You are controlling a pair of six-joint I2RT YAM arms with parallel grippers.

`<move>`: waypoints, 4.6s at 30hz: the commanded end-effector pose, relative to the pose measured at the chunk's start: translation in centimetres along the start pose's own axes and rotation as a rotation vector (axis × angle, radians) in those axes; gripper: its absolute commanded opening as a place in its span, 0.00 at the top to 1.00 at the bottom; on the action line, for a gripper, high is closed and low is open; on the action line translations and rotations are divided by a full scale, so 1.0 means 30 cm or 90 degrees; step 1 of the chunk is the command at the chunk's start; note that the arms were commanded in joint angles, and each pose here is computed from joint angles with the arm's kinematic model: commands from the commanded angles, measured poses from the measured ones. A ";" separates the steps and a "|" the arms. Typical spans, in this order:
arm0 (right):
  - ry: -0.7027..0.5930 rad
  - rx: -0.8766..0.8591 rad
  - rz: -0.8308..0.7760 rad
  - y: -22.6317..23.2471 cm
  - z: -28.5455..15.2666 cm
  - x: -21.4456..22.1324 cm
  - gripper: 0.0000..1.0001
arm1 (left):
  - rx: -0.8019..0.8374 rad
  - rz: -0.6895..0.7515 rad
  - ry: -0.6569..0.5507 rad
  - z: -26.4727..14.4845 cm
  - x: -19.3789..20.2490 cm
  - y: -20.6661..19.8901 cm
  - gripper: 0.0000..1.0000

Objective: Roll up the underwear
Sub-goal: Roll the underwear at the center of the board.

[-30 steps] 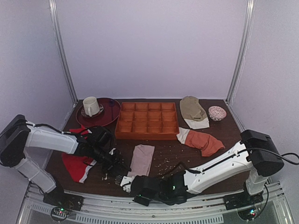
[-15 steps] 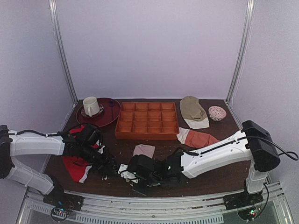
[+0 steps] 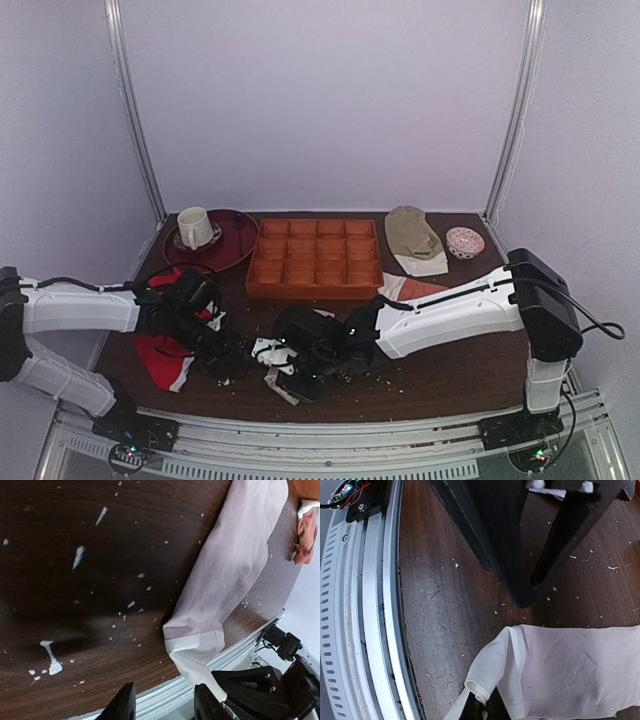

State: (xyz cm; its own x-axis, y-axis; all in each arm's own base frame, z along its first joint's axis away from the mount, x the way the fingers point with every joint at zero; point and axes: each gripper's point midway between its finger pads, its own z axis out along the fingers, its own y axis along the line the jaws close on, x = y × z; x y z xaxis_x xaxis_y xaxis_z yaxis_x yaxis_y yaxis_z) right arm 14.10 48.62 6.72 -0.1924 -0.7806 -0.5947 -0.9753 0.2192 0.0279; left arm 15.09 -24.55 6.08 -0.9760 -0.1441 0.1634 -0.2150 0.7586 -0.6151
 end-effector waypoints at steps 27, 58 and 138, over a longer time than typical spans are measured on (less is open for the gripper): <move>0.001 -0.189 0.142 -0.087 0.039 -0.054 1.00 | 0.007 0.099 0.002 0.023 -0.082 -0.047 0.61; 0.026 -0.294 0.289 -0.220 0.153 -0.024 1.00 | -0.013 0.154 -0.011 0.054 -0.105 0.012 0.56; -0.216 0.248 -0.228 0.105 -0.048 0.017 0.69 | -0.008 -0.141 -0.163 0.121 0.041 0.048 1.00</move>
State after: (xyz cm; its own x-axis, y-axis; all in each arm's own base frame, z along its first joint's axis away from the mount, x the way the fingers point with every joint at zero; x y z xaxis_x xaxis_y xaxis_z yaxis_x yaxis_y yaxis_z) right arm 10.98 46.88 7.88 0.1821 -0.6165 -0.7660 -0.8774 0.2497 -0.4096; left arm 12.89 -26.02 2.12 -0.8959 -0.4299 0.1117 -0.4165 0.7254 -0.5481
